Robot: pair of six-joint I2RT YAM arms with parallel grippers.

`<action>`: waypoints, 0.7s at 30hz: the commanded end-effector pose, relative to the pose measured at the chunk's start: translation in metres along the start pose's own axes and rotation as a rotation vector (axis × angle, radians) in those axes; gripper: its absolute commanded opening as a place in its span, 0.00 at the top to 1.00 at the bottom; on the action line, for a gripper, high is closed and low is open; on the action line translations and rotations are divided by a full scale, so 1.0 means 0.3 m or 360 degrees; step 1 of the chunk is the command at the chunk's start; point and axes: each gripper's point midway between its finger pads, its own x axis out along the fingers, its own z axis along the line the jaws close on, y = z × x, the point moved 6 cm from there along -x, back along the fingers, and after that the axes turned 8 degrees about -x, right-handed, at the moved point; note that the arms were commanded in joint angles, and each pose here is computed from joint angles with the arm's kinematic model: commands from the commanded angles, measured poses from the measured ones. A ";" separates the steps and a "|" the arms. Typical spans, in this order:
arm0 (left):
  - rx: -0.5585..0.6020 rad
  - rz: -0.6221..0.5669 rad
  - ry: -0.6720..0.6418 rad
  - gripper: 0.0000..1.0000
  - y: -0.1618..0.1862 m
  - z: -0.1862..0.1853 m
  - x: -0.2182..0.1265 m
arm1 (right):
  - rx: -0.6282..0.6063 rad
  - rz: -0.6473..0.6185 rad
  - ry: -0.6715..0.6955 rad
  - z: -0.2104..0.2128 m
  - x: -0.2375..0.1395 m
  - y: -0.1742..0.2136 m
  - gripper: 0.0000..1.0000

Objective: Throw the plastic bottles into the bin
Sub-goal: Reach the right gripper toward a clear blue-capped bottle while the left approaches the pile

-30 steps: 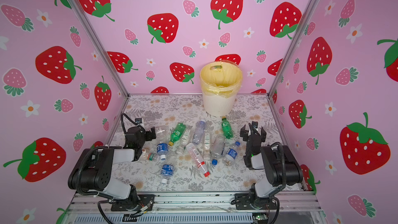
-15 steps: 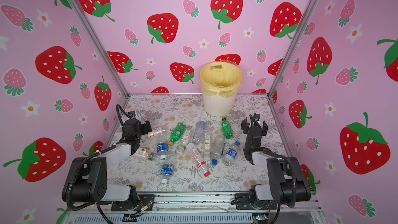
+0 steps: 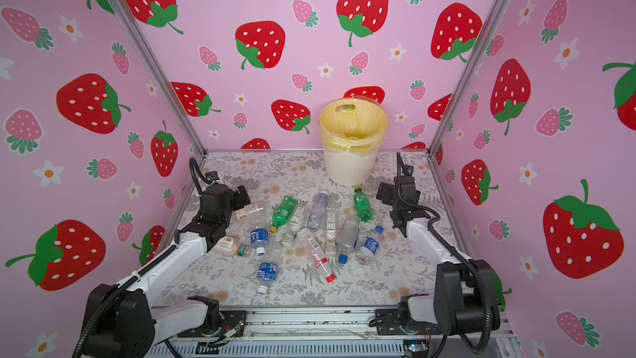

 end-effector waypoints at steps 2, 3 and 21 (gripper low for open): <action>0.0077 0.0097 0.0029 0.01 0.039 -0.094 -0.055 | 0.0152 0.0351 -0.0095 0.043 -0.060 0.138 0.01; 0.0101 0.0120 0.0065 0.01 0.055 -0.121 -0.068 | 0.0154 0.0374 -0.0110 0.055 -0.073 0.159 0.01; 0.0286 0.0400 0.0576 0.01 0.186 -0.332 -0.156 | 0.0230 0.0718 -0.0300 0.158 -0.154 0.434 0.01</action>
